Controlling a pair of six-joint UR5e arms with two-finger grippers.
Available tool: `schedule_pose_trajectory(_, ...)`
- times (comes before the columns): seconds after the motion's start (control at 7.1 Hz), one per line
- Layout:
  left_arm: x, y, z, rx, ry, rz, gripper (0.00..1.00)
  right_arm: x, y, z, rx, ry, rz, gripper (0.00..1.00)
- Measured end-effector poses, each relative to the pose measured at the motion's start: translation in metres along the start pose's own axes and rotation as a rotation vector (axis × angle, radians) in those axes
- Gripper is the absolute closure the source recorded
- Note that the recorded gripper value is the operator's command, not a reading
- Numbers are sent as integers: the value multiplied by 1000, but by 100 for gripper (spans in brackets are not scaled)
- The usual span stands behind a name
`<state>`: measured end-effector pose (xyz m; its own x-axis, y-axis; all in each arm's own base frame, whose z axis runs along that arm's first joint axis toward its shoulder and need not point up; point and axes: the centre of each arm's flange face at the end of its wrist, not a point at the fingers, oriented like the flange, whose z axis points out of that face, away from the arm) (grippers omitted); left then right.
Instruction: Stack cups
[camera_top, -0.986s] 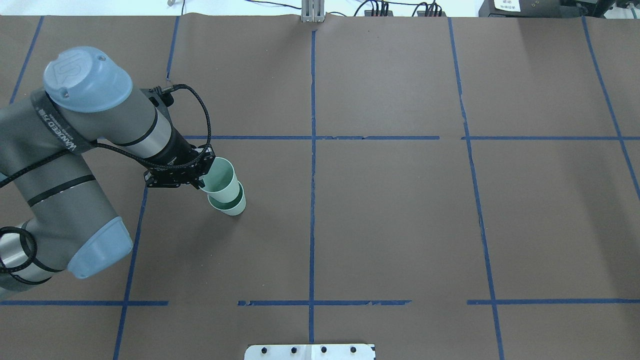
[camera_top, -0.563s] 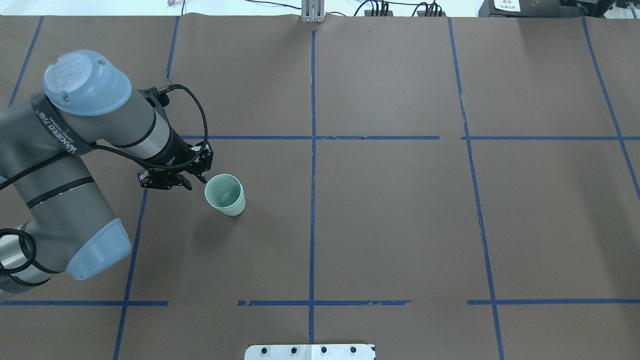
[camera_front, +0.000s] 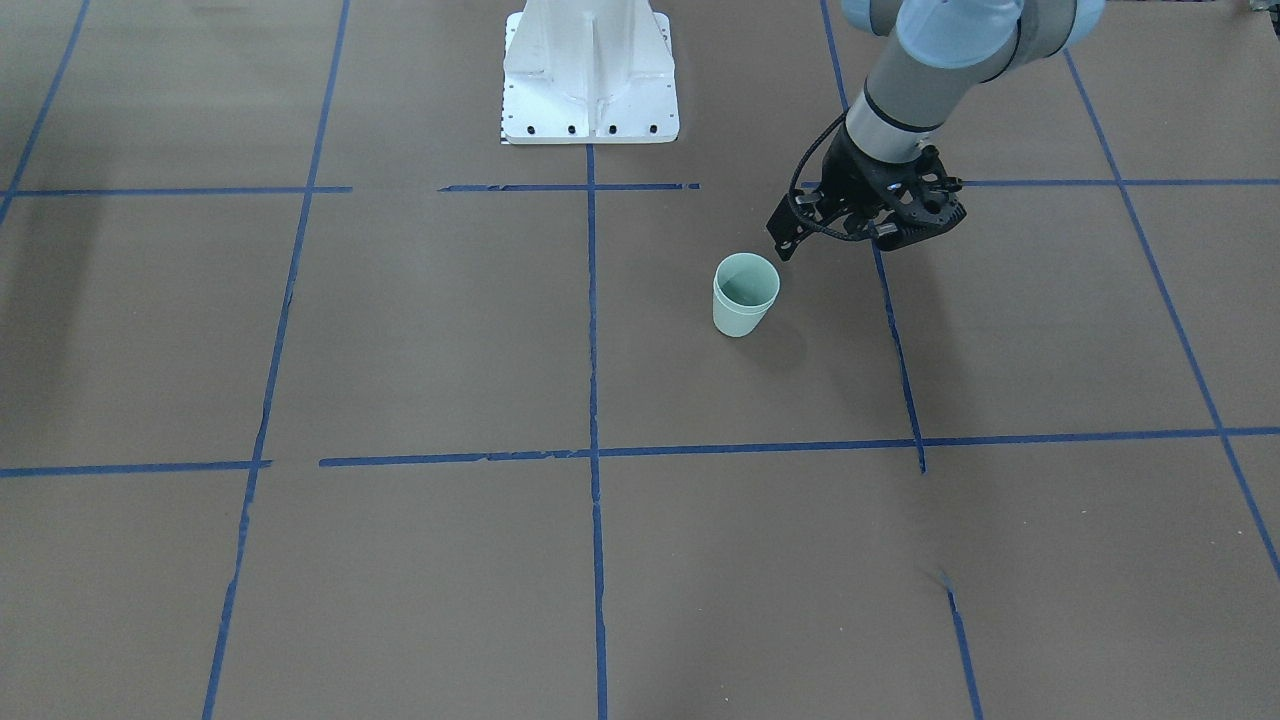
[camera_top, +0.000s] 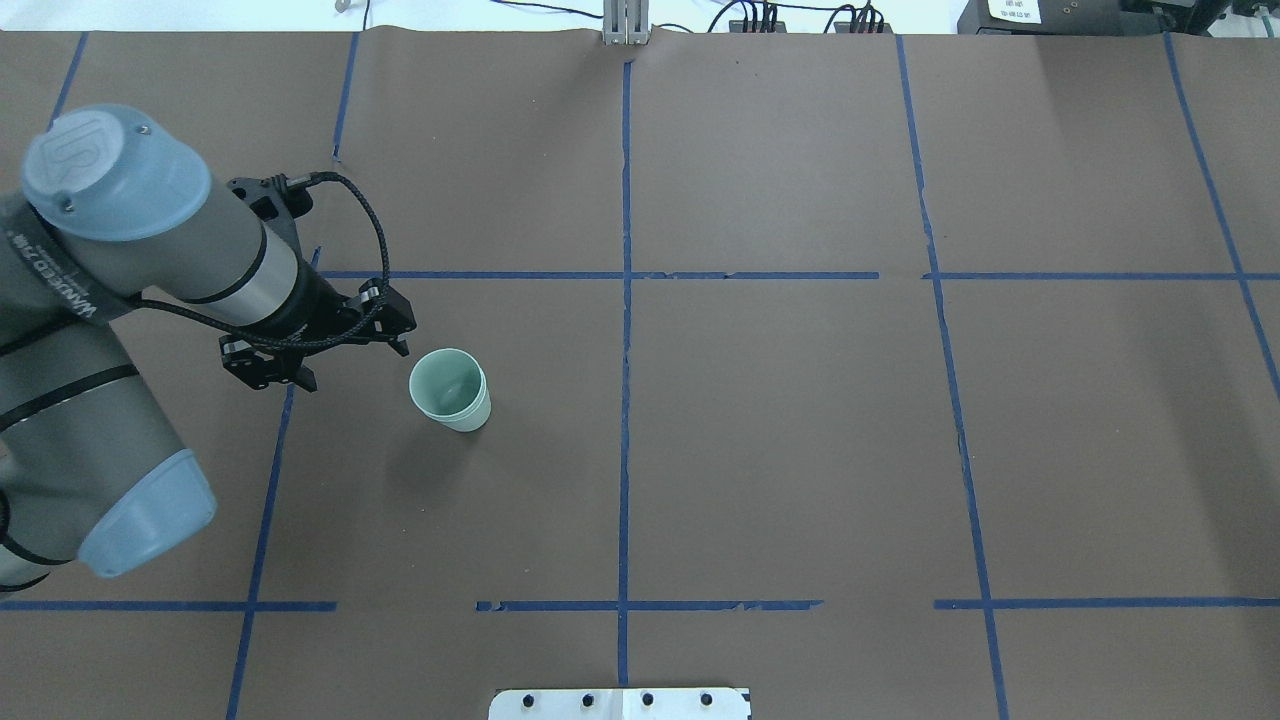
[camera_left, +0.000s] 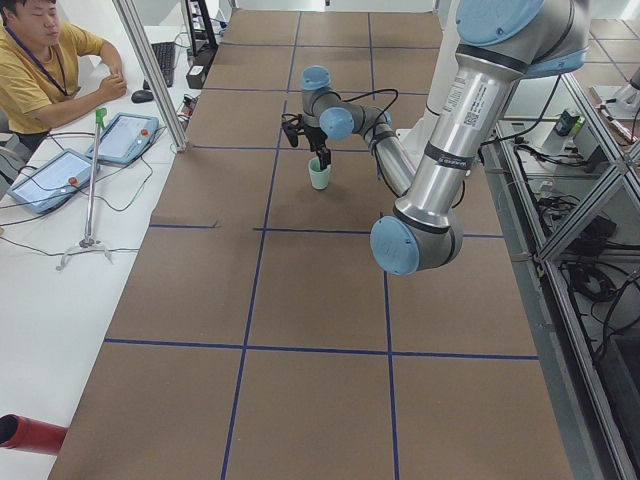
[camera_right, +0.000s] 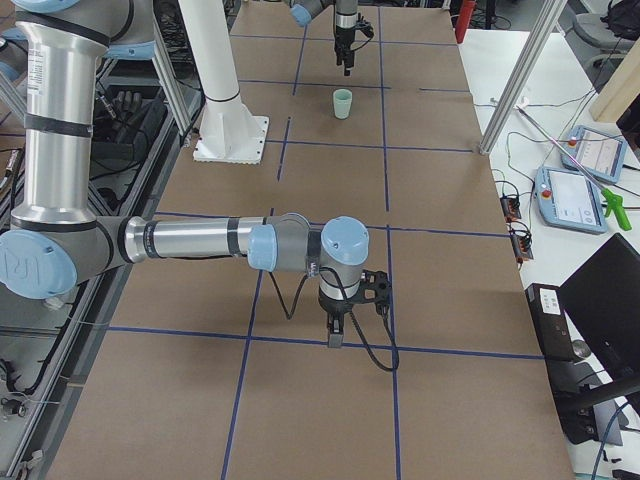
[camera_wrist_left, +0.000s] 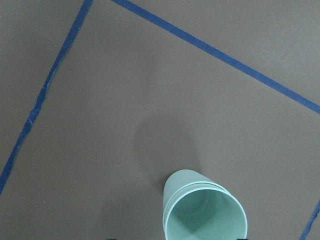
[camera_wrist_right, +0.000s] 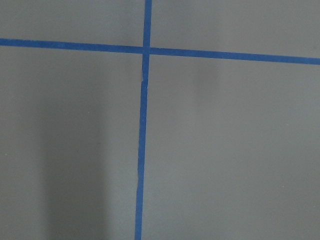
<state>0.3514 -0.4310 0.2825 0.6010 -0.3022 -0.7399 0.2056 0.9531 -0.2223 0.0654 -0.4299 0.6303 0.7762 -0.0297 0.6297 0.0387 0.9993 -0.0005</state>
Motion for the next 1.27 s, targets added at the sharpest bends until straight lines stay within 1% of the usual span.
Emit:
schedule_pose_trajectory(0.14,-41,-25,-10,27,-27,92,0,0,0,0,0,0,0,0)
schedule_pose_trajectory(0.28,-94,-56,-23,38,-60,191,0,0,0,0,0,0,0,0)
schedule_pose_trajectory(0.56,-219,-112,-58,48,-124,393,0,0,0,0,0,0,0,0)
schedule_pose_trajectory(0.7,-288,-132,-75,45,-154,469,0,0,0,0,0,0,0,0)
schedule_pose_trajectory(0.85,-359,-145,-89,38,-174,492,0,0,0,0,0,0,0,0)
schedule_pose_trajectory(0.99,-423,-153,-97,33,-188,477,0,0,0,0,0,0,0,0)
schedule_pose_trajectory(1.13,-477,-158,-104,28,-196,471,0,0,0,0,0,0,0,0)
schedule_pose_trajectory(1.27,-516,-157,-109,24,-199,466,0,0,0,0,0,0,0,0)
